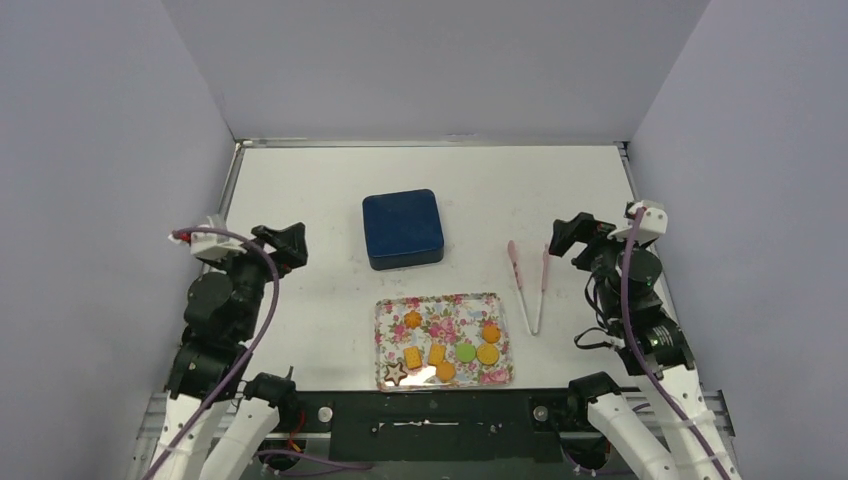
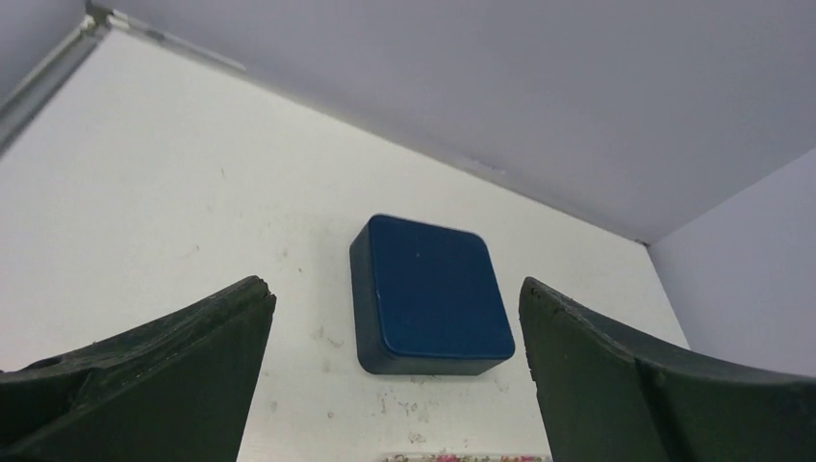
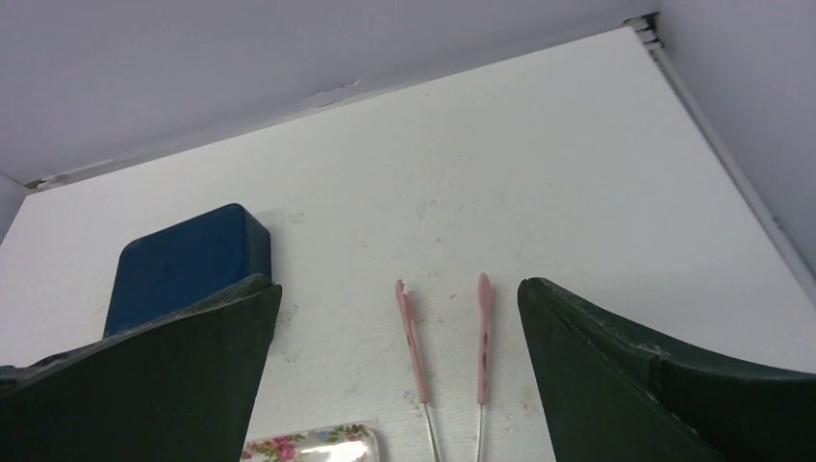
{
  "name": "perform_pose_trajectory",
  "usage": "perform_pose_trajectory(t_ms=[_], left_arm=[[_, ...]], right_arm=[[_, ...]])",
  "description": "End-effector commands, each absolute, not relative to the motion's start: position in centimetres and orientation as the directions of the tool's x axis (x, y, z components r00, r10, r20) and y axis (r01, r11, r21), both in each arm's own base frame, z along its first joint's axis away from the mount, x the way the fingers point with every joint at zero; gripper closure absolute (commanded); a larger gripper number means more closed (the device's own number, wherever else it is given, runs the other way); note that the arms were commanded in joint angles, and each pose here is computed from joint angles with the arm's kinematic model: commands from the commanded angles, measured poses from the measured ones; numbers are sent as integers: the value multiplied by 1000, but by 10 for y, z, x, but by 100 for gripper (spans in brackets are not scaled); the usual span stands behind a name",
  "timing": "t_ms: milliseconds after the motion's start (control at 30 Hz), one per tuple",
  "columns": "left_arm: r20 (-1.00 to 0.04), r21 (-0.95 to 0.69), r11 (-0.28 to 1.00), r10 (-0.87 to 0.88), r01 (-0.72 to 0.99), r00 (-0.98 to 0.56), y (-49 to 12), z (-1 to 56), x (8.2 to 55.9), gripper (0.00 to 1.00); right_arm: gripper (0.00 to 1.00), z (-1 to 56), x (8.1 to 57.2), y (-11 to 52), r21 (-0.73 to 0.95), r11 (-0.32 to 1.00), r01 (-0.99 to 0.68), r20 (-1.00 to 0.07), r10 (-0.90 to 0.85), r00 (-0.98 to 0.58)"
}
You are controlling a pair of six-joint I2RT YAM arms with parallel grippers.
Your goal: Pack the cookies
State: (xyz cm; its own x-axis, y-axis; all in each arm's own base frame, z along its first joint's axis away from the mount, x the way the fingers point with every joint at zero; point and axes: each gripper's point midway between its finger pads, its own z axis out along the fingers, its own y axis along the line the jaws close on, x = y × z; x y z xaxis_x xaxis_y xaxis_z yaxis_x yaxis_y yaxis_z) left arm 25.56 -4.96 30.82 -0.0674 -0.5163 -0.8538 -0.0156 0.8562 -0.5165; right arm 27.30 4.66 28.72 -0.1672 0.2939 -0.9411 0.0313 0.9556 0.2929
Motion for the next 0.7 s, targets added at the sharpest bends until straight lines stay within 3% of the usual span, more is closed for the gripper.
perform_pose_trajectory(t_ms=[0, 233, 400, 667], left_arm=[[-917, -397, 918, -396, -1, 42, -26, 341, 222, 3], [-927, -358, 934, -353, -19, 126, -8, 333, 195, 3], [-931, -356, 933, -348, -58, 112, -5, 299, 202, 3], [-908, -409, 901, -386, -148, 161, 13, 301, 199, 3]], right_arm=[[0, 310, 247, 12, 223, 965, 140, -968, 236, -89], [0, 303, 222, -22, 154, 952, 264, -984, 171, -42], [0, 306, 215, -27, 161, 951, 263, -987, 162, 17], [0, 305, 214, -29, 147, 952, 267, -989, 146, 24]])
